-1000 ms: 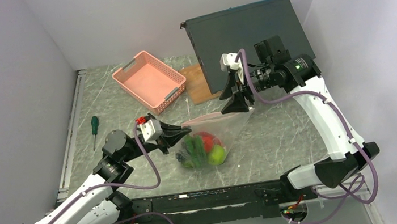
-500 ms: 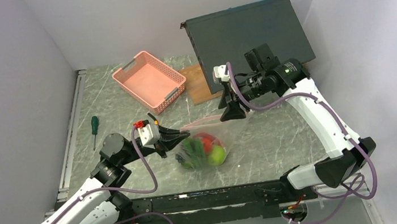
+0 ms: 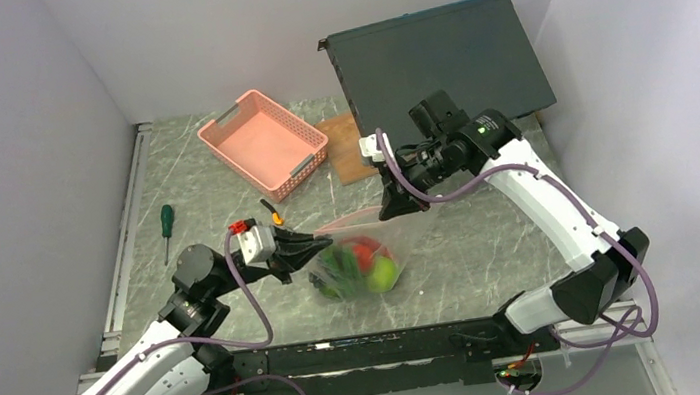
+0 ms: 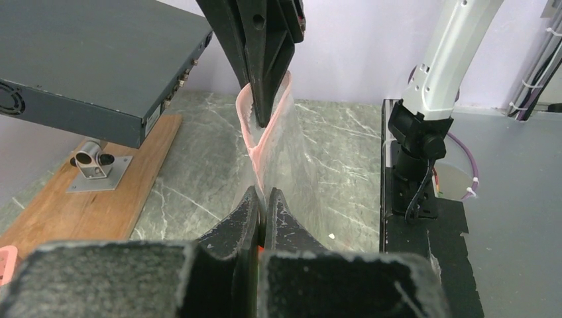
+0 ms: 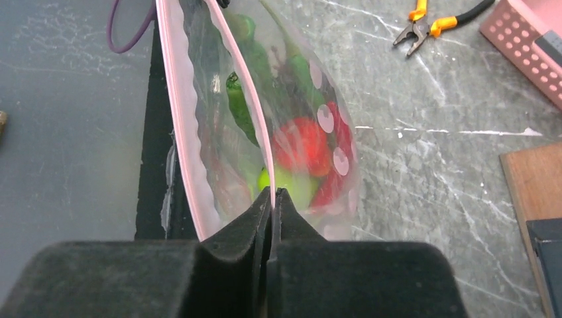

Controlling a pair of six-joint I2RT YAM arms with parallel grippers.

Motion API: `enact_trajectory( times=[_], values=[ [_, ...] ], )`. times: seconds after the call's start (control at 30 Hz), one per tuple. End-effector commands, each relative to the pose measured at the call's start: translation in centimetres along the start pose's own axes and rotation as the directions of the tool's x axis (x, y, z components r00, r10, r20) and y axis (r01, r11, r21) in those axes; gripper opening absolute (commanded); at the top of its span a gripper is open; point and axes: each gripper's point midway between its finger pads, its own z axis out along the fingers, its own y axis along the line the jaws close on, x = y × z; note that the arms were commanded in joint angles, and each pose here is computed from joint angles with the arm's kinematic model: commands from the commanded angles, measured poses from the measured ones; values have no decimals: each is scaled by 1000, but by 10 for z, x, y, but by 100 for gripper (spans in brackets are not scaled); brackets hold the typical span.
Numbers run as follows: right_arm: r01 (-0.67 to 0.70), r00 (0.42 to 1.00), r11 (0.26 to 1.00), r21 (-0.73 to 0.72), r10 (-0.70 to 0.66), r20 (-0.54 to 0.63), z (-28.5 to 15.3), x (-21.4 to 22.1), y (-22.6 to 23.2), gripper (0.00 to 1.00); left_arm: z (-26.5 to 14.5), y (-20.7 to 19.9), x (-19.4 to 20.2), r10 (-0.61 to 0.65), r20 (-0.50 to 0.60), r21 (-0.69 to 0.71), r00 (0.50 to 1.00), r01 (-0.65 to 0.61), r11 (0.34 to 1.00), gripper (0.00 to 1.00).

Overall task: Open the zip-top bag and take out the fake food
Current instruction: Open the zipper of the food storage bag at the center of the board.

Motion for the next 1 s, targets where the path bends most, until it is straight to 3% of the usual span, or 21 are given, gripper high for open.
enact_trajectory(
  times=[0.0, 0.03, 0.07, 0.17, 0.27, 0.43, 0.57, 0.63, 0.77, 0.87, 0.97],
  values=[
    [9, 1000, 998, 70, -10, 2, -7, -6, -8, 0, -1, 3, -1, -39, 33, -28, 999, 40, 999, 0],
    [7, 1000, 995, 95, -8, 7, -13, -8, -10, 0, -1, 5, -1, -55, 35, -47, 998, 57, 997, 1],
    [1, 1000, 993, 119, -3, 21, -19, -10, -12, 0, -1, 8, 0, -74, 38, -68, 997, 76, 995, 11],
    [-33, 996, 977, 209, 16, 82, -48, -11, -18, 0, -2, 16, -4, -140, 62, -125, 988, 147, 981, 65],
    [-63, 993, 940, 336, 24, 120, -80, -7, -21, 0, -4, 17, -15, -166, 102, -144, 981, 180, 973, 98],
    [-125, 988, 814, 567, 52, 143, -134, -1, -35, 0, -12, 27, -16, -219, 118, -227, 969, 241, 944, 100],
    [-188, 981, 700, 689, 95, 171, -161, 6, -45, 0, -14, 29, 0, -345, 109, -268, 932, 362, 893, 100],
    [-213, 976, 715, 666, 118, 185, -152, 14, -42, 0, -13, 26, 5, -423, 131, -254, 896, 443, 860, 100],
    [-287, 956, 792, 539, 203, 211, -111, 47, -28, 0, -6, 14, 21, -605, 169, -182, 778, 628, 756, 99],
    [-328, 943, 828, 454, 256, 214, -81, 69, -18, 0, -2, 1, 30, -696, 163, -111, 700, 714, 692, 94],
    [-316, 947, 860, 400, 256, 196, -60, 77, -8, 0, 5, -9, 41, -727, 134, -133, 673, 739, 660, 92]
  ],
)
